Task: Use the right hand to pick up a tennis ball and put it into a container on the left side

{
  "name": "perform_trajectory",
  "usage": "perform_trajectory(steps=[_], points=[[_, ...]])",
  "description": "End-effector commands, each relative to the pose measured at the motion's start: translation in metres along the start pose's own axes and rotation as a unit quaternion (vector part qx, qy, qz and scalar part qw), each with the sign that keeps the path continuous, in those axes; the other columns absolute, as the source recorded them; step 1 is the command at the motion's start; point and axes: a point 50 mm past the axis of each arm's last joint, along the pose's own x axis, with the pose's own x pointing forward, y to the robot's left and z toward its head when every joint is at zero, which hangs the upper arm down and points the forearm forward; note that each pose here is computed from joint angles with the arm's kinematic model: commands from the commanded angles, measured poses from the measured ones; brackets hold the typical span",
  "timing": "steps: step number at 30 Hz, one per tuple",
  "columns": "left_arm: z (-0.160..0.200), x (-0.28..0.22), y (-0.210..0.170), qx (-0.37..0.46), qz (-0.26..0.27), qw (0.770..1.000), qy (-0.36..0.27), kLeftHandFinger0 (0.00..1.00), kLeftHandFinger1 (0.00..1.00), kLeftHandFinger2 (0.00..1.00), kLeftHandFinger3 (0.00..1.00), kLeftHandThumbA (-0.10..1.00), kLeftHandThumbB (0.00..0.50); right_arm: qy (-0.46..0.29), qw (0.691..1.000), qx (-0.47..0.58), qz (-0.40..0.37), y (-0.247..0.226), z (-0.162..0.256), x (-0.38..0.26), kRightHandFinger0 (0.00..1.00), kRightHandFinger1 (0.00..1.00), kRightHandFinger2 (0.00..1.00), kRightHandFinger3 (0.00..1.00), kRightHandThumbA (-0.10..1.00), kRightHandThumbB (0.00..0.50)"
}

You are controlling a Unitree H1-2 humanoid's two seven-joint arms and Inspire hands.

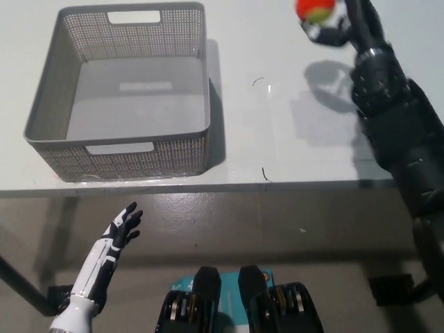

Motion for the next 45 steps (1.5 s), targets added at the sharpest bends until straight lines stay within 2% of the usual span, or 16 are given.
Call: perform_trajectory(steps=[1, 5, 8, 10, 15, 21, 27, 31, 36, 38, 39, 40, 41, 42, 43, 45], points=[[0.01, 0.003, 0.005, 0.011, -0.008, 0.999, -0.032, 1.0, 1.0, 1.0, 1.0, 1.0, 0.176, -0.124, 0.992, 0.015, -0.019, -0.005, 0.099, 0.013, 0.0, 0.01, 0.3, 0.23, 0.43, 0.0], [0.01, 0.003, 0.005, 0.015, -0.007, 0.999, -0.031, 1.0, 1.0, 1.0, 1.0, 1.0, 0.173, -0.153, 0.988, 0.006, -0.002, 0.014, 0.129, 0.01, 0.0, 0.17, 0.45, 0.32, 0.39, 0.0], [0.011, 0.004, 0.006, 0.015, -0.007, 0.999, -0.033, 1.0, 1.0, 1.0, 1.0, 1.0, 0.178, -0.177, 0.984, 0.009, 0.026, 0.041, 0.16, 0.005, 0.0, 0.0, 0.11, 0.07, 0.31, 0.0], [0.011, 0.004, 0.006, 0.016, -0.008, 0.999, -0.035, 1.0, 1.0, 1.0, 1.0, 1.0, 0.177, -0.174, 0.984, 0.008, 0.039, 0.051, 0.168, 0.003, 0.0, 0.0, 0.06, 0.04, 0.35, 0.0], [0.012, 0.004, 0.005, 0.019, -0.01, 0.999, -0.034, 1.0, 1.0, 1.0, 1.0, 1.0, 0.175, -0.183, 0.98, -0.022, 0.081, 0.093, 0.195, -0.008, 0.0, 0.04, 0.3, 0.14, 0.44, 0.0], [0.014, 0.004, 0.005, 0.021, -0.013, 0.999, -0.031, 1.0, 1.0, 1.0, 1.0, 1.0, 0.181, -0.176, 0.976, -0.045, 0.121, 0.139, 0.19, -0.022, 0.0, 0.08, 0.39, 0.19, 0.4, 0.0], [0.015, 0.005, 0.005, 0.021, -0.014, 0.999, -0.034, 1.0, 1.0, 1.0, 1.0, 1.0, 0.184, -0.154, 0.972, -0.085, 0.155, 0.163, 0.173, -0.031, 0.0, 0.19, 0.53, 0.44, 0.36, 0.0], [0.015, 0.005, 0.005, 0.021, -0.015, 0.999, -0.034, 1.0, 1.0, 1.0, 1.0, 1.0, 0.181, -0.148, 0.964, -0.136, 0.172, 0.177, 0.156, -0.039, 0.0, 0.18, 0.47, 0.52, 0.36, 0.0], [0.015, 0.005, 0.005, 0.02, -0.016, 0.999, -0.033, 1.0, 1.0, 1.0, 1.0, 1.0, 0.184, -0.148, 0.957, -0.165, 0.187, 0.183, 0.137, -0.043, 0.0, 0.03, 0.21, 0.27, 0.37, 0.02], [0.015, 0.005, 0.005, 0.018, -0.017, 0.999, -0.033, 1.0, 1.0, 1.0, 1.0, 1.0, 0.183, -0.143, 0.951, -0.192, 0.196, 0.182, 0.135, -0.041, 0.14, 0.19, 0.33, 0.51, 0.61, 0.091], [0.015, 0.005, 0.005, 0.019, -0.017, 0.999, -0.033, 1.0, 1.0, 1.0, 1.0, 1.0, 0.181, -0.141, 0.947, -0.207, 0.2, 0.181, 0.134, -0.04, 0.35, 0.42, 0.55, 0.83, 0.73, 0.181], [0.015, 0.005, 0.005, 0.02, -0.017, 0.999, -0.034, 1.0, 1.0, 1.0, 1.0, 1.0, 0.18, -0.139, 0.946, -0.21, 0.204, 0.181, 0.135, -0.04, 0.45, 0.54, 0.69, 0.96, 0.8, 0.243], [0.015, 0.005, 0.005, 0.021, -0.018, 0.999, -0.035, 1.0, 1.0, 1.0, 1.0, 1.0, 0.179, -0.135, 0.945, -0.213, 0.21, 0.18, 0.135, -0.039, 0.49, 0.58, 0.75, 1.0, 0.82, 0.236], [0.017, 0.007, 0.006, 0.023, -0.018, 0.999, -0.035, 1.0, 1.0, 1.0, 1.0, 1.0, 0.184, -0.127, 0.94, -0.224, 0.225, 0.178, 0.136, -0.037, 0.84, 1.0, 1.0, 1.0, 0.92, 0.321], [0.017, 0.008, 0.006, 0.022, -0.018, 0.999, -0.033, 1.0, 1.0, 1.0, 1.0, 1.0, 0.188, -0.128, 0.937, -0.227, 0.231, 0.177, 0.136, -0.036, 1.0, 1.0, 1.0, 1.0, 0.96, 0.357], [0.016, 0.007, 0.006, 0.023, -0.02, 0.999, -0.032, 1.0, 1.0, 1.0, 1.0, 1.0, 0.19, -0.131, 0.936, -0.224, 0.239, 0.175, 0.133, -0.035, 1.0, 1.0, 1.0, 1.0, 1.0, 0.445]])
